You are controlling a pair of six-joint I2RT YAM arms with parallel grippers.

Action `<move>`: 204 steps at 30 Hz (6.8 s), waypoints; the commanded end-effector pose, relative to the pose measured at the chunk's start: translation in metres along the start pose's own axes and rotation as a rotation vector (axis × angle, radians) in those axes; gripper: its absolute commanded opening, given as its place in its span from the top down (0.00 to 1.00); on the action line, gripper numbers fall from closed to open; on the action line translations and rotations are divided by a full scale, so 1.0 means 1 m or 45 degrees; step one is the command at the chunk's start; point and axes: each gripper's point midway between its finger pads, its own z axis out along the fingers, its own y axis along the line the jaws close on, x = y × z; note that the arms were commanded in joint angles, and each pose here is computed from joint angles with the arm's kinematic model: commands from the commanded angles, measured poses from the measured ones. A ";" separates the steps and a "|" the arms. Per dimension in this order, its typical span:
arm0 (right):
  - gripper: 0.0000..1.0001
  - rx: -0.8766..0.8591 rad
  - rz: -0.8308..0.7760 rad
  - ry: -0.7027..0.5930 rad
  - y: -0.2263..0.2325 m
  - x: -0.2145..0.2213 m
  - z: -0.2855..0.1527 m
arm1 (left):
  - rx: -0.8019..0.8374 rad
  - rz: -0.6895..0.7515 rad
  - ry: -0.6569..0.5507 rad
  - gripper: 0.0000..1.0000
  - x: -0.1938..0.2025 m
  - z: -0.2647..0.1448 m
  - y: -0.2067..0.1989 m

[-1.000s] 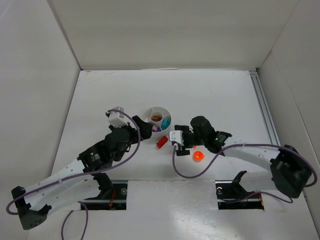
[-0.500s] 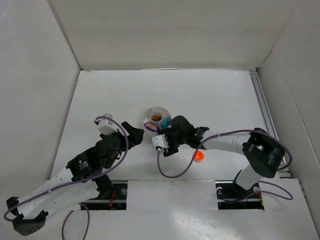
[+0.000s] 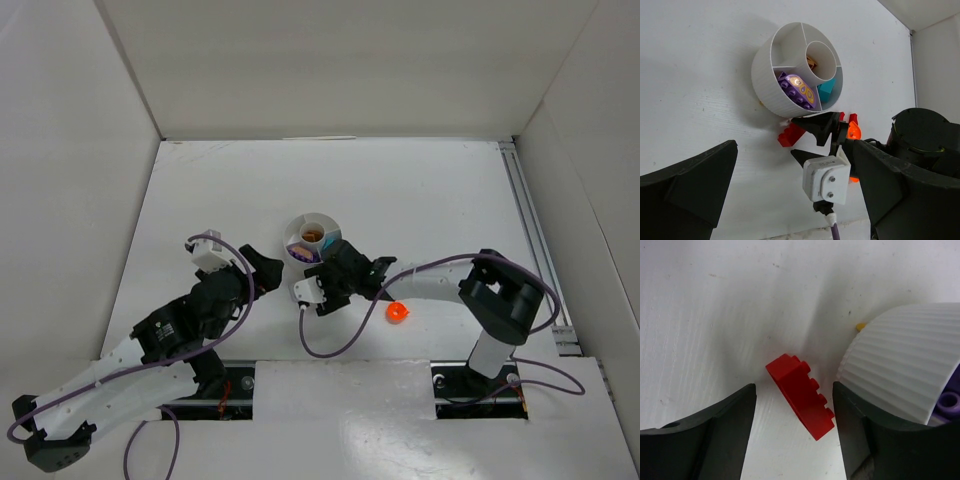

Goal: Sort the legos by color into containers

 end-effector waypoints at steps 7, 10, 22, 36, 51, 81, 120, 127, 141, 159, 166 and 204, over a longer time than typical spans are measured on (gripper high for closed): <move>0.55 0.032 -0.032 0.047 -0.003 -0.004 0.005 | -0.044 -0.003 -0.022 0.00 -0.002 0.001 0.008; 0.66 0.019 -0.042 0.018 0.003 -0.010 0.001 | -0.044 -0.003 -0.022 0.00 -0.002 0.001 0.008; 0.97 0.097 -0.064 -0.201 0.001 -0.054 -0.046 | 0.019 -0.099 -0.036 0.00 -0.018 -0.011 -0.009; 0.99 0.585 -0.072 -0.337 -0.072 -0.101 -0.156 | 0.044 -0.075 -0.004 0.00 -0.007 -0.004 -0.014; 0.99 0.763 0.234 -0.503 -0.199 -0.093 -0.158 | 0.069 -0.217 -0.197 0.00 -0.031 -0.023 0.019; 0.89 0.763 0.741 -0.571 -0.190 -0.002 -0.092 | 0.049 -0.307 -0.246 0.00 -0.032 -0.025 0.034; 0.28 0.565 1.219 -0.028 -0.057 0.100 -0.097 | -0.007 -0.134 -0.164 0.00 -0.023 -0.011 0.017; 0.28 0.447 1.222 0.031 -0.043 0.097 -0.070 | -0.001 -0.145 -0.154 0.00 -0.020 -0.009 0.016; 0.37 0.454 1.309 0.205 -0.015 0.122 -0.067 | 0.014 -0.152 -0.147 0.00 -0.020 -0.011 0.015; 0.67 0.512 1.302 0.202 -0.023 0.119 -0.074 | 0.029 -0.143 -0.156 0.00 -0.024 -0.012 0.012; 0.74 0.550 1.085 0.022 -0.073 0.075 -0.094 | 0.054 -0.156 -0.171 0.00 -0.031 -0.016 0.005; 0.31 0.608 0.819 -0.298 -0.164 0.004 -0.122 | 0.048 -0.111 -0.156 0.00 -0.033 -0.017 0.001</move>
